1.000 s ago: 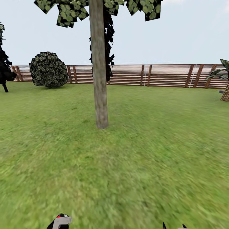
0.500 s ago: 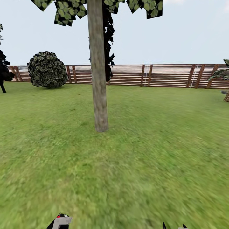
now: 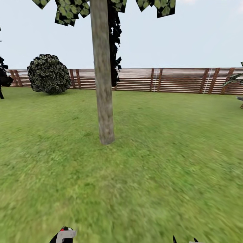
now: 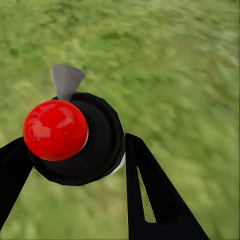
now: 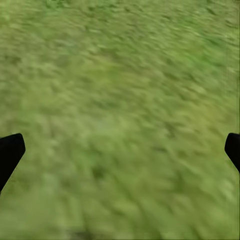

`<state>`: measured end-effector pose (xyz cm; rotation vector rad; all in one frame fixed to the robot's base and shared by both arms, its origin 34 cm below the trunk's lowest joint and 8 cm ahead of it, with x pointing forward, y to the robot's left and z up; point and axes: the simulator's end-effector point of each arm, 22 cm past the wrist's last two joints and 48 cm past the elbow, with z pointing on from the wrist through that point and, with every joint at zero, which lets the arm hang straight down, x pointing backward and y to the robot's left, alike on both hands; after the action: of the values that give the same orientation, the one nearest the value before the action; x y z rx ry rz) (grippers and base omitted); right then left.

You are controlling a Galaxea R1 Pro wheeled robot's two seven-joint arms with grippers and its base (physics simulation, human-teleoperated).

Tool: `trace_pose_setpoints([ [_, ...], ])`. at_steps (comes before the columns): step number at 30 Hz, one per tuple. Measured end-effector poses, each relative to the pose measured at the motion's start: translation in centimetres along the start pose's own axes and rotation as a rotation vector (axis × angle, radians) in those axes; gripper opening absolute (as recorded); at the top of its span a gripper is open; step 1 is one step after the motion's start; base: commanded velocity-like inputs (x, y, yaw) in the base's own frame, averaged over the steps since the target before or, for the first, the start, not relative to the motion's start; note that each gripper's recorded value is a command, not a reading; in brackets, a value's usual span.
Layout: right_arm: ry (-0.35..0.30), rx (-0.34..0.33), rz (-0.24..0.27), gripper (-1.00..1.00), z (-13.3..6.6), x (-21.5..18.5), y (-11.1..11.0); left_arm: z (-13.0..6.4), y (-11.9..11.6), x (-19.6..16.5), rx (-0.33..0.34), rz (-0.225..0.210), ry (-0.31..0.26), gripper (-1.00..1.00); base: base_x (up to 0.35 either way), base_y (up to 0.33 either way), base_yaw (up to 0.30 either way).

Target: In the garden, pick up the pesticide atomizer on the floor and spray pesticide onto both trees until each tree trunk is fully covered.

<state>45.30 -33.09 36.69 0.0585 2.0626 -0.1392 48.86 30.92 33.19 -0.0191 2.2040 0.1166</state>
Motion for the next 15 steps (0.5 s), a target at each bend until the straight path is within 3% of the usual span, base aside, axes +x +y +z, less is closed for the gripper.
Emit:
trace_pose_setpoints([
  [3,0.0,0.0,0.0,1.0,0.0,0.0,0.01,0.0,0.0,0.0,0.0,0.0,0.0,-1.0,0.34,0.0,0.057],
  [12,0.0,0.0,0.0,1.0,0.0,0.0,0.01,0.0,0.0,0.0,0.0,0.0,0.0,-1.0,0.34,0.0,0.248],
  [15,0.0,0.0,0.0,1.0,0.0,-0.01,-0.01,0.0,-0.01,0.0,0.0,0.0,0.0,-1.0,0.34,0.013,0.062],
])
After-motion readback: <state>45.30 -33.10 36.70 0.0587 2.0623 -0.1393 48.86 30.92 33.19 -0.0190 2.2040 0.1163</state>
